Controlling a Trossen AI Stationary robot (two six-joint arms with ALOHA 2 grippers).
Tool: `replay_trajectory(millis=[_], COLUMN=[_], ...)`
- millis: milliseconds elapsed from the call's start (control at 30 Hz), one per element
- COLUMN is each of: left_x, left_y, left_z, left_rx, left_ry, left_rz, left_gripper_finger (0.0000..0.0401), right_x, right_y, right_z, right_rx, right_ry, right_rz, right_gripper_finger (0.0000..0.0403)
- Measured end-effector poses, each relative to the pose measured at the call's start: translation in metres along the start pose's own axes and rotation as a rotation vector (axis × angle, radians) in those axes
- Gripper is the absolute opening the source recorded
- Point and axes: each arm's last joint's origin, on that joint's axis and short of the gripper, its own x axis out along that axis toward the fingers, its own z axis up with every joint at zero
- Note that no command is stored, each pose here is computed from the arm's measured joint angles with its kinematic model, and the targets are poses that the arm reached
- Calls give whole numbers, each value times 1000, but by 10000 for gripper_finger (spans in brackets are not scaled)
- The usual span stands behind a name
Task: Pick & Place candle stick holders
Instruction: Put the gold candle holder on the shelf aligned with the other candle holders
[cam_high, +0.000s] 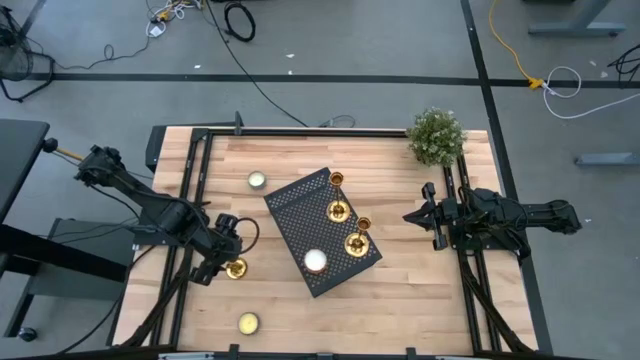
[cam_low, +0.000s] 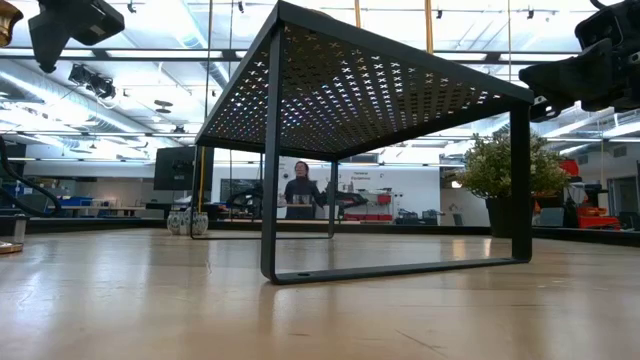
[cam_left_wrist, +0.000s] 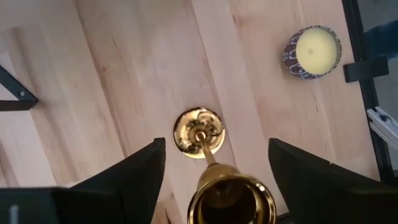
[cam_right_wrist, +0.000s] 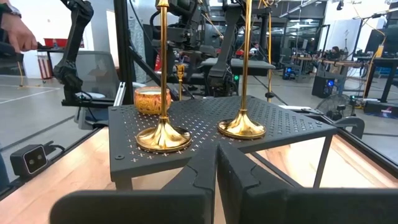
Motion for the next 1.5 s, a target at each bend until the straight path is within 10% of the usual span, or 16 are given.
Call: replay_trajectory(millis=[467, 1500], left_x=[-1, -1], left_y=[0, -1], left_z=[0, -2], left_rx=[0, 7], left_ry=[-4, 27], left_rz=[-2, -61], left_gripper_finger=[192, 146], right_x=[0, 0], right_y=[0, 0], right_z=[0, 0], right_rx=[0, 0], right_ry=[0, 0], right_rz=[0, 1], right_gripper_finger=[18, 18])
